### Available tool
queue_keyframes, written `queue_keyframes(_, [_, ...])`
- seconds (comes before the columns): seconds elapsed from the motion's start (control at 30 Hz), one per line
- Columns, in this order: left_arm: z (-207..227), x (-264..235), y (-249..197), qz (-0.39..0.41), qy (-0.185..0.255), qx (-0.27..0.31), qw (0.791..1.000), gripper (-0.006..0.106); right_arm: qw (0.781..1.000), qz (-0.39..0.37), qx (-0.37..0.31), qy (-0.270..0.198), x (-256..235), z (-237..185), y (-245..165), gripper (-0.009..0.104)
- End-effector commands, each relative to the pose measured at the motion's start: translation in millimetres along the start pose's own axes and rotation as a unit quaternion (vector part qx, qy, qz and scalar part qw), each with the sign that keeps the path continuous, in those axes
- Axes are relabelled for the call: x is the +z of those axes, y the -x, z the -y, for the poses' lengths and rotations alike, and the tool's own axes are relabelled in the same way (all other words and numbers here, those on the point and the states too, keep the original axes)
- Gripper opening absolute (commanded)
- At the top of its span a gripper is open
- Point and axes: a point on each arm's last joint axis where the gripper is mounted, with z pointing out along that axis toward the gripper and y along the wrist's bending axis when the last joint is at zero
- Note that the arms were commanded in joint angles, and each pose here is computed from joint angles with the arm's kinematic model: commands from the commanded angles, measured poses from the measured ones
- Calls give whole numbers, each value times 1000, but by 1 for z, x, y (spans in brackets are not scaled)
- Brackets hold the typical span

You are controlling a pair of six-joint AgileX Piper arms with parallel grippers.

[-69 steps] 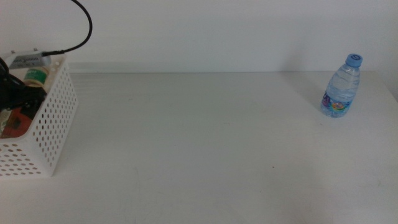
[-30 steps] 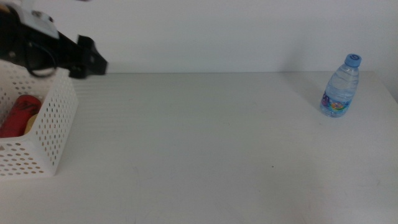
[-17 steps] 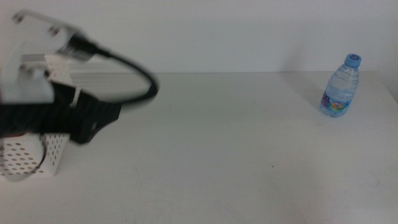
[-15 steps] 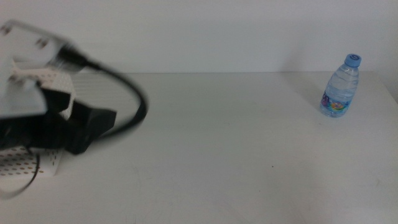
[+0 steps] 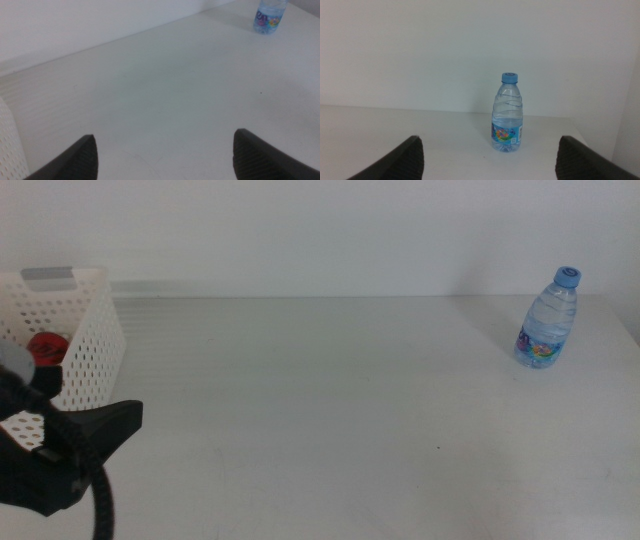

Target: Use arms to grab the bottles and put them into the dustbin to the left of the table.

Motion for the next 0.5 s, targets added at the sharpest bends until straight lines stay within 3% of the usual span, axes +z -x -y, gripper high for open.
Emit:
queue_keyframes(0.0, [-1, -6, 15, 53, 7, -15, 998, 86, 998, 56, -9, -3, -3, 0, 12, 77])
queue_keyframes(0.17, [-3, -6, 15, 53, 21, 9, 998, 86, 998, 56, -9, -3, -3, 0, 12, 77])
queue_keyframes(0.47, [-8, -6, 13, 42, 48, -38, 997, 86, 998, 56, -9, -3, -3, 0, 12, 77])
